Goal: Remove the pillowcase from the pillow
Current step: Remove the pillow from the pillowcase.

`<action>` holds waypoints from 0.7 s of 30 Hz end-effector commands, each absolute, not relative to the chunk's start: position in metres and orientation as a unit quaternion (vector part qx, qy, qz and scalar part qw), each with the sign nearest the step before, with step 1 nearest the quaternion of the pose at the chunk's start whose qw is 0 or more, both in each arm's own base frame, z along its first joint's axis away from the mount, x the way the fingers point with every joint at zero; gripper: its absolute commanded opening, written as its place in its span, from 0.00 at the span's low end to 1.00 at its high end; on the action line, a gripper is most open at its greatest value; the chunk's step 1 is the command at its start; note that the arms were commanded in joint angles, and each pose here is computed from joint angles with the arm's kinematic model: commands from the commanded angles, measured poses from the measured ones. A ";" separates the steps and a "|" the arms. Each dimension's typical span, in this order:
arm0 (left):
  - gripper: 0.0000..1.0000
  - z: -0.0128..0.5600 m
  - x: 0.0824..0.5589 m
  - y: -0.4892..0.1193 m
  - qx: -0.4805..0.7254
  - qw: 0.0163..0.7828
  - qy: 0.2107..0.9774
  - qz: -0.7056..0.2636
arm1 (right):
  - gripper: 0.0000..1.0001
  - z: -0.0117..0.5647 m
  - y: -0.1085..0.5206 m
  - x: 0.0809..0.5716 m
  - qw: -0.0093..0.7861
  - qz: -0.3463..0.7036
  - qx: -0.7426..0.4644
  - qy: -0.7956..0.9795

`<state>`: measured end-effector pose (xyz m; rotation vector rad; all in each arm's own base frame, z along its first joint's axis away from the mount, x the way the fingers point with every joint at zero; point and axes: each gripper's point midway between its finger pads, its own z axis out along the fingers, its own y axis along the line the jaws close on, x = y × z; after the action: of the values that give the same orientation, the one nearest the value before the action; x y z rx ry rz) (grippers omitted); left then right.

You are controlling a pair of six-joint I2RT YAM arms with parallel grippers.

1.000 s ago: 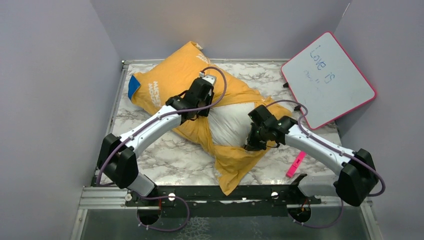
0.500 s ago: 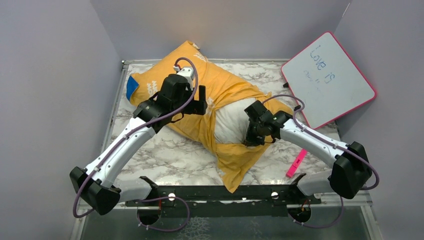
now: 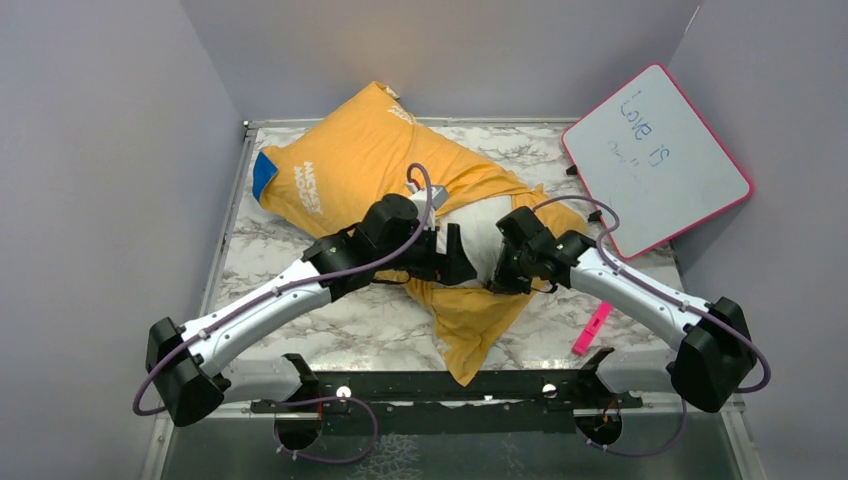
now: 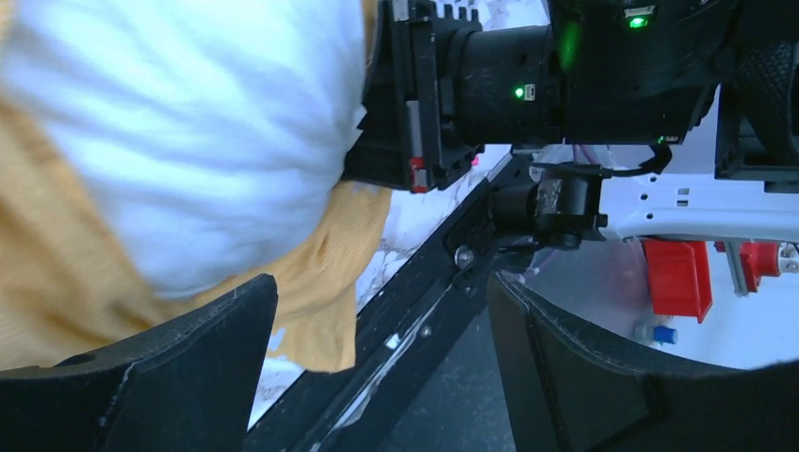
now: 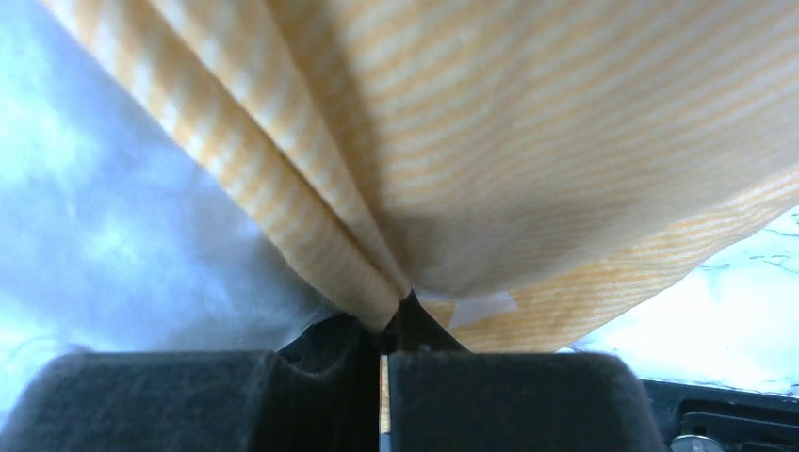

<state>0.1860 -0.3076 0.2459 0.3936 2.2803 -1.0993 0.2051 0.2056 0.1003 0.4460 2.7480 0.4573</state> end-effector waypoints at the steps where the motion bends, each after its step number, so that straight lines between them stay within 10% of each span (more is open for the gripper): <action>1: 0.84 0.237 0.205 -0.333 0.098 0.325 0.848 -0.406 | 0.03 0.109 0.210 0.208 0.179 0.197 0.175 0.948; 15: 0.82 0.149 0.269 -0.317 0.068 0.378 0.897 -0.217 | 0.06 0.131 0.212 0.178 0.188 0.275 0.098 0.938; 21: 0.39 0.129 0.272 -0.319 0.123 0.360 0.907 -0.180 | 0.22 0.173 0.220 0.179 0.293 0.340 -0.065 0.891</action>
<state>0.2575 -0.3343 0.1439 0.2445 2.3442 -0.6309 0.1845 0.2095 0.1447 0.2014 2.5451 0.7942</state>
